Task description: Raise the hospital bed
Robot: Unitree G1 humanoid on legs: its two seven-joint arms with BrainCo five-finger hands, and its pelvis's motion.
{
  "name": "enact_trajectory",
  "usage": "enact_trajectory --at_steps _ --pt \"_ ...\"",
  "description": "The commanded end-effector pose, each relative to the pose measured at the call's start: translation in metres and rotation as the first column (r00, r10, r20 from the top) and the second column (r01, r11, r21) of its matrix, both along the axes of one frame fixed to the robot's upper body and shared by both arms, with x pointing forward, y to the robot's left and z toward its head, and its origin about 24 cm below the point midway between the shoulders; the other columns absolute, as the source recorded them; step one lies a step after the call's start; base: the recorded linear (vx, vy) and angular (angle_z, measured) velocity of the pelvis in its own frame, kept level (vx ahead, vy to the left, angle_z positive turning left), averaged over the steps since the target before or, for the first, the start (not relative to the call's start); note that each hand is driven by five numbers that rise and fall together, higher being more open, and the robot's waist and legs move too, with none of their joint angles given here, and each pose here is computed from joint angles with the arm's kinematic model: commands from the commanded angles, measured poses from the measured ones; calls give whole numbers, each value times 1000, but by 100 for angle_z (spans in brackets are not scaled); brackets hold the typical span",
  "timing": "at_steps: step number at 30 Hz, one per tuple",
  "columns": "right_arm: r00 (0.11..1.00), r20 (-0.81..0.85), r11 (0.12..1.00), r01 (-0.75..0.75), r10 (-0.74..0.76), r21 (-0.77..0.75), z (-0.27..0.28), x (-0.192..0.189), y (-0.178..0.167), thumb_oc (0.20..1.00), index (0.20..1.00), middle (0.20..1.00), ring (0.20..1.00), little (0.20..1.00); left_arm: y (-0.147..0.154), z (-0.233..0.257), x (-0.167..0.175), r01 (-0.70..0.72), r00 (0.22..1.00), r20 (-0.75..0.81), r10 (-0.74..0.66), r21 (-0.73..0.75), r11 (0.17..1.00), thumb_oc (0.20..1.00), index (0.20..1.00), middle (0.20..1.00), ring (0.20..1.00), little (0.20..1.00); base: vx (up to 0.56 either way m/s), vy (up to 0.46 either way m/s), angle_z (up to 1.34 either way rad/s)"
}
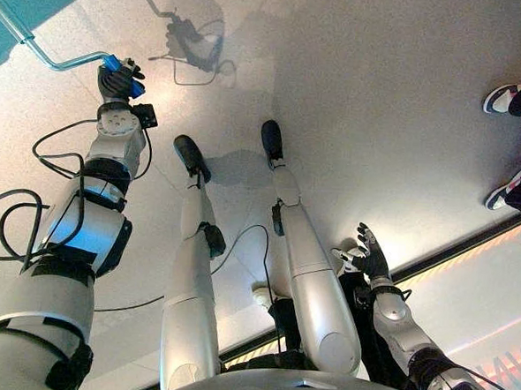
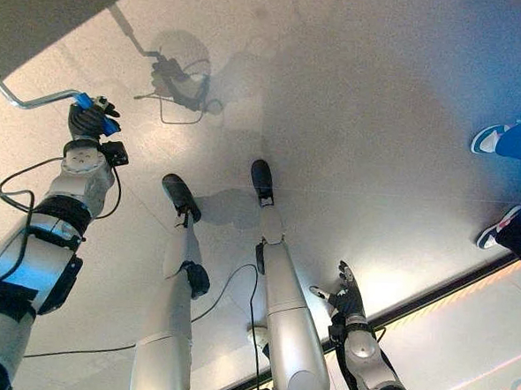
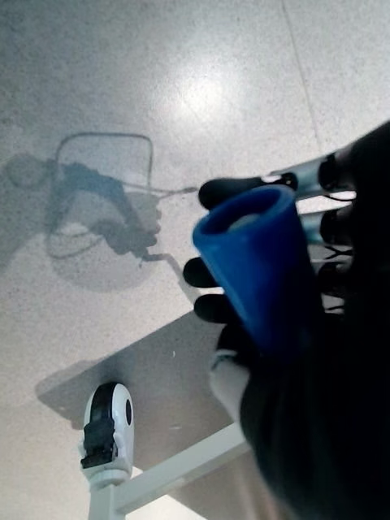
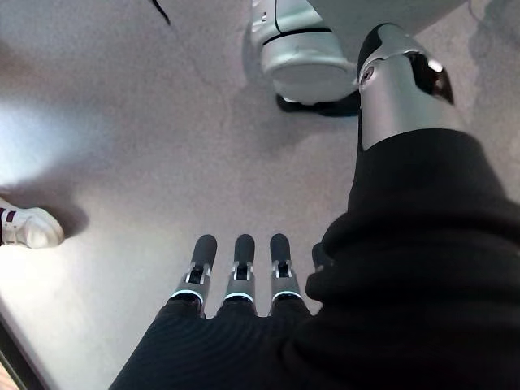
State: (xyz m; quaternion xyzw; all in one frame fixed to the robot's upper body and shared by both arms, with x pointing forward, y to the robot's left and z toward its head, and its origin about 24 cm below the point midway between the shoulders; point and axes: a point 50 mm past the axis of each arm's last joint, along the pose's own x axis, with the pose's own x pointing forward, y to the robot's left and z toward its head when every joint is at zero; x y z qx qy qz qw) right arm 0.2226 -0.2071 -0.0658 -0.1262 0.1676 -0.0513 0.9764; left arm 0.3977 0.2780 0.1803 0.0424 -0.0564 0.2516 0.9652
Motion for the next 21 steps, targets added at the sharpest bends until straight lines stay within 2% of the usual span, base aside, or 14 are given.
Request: enact_trajectory --at_steps 1,21 --pt "998 -43 999 37 -38 -23 -10 -27 -14 1000 1000 1000 1000 1000 -13 35 8 37 994 101 -44 64 997 1000 1000 1000 1000 1000 0 0 0" --pt "998 -51 999 31 -33 -36 -10 -25 -16 1000 1000 1000 1000 1000 -22 27 9 72 993 90 -78 72 995 1000 1000 1000 1000 1000 -3 1 1"
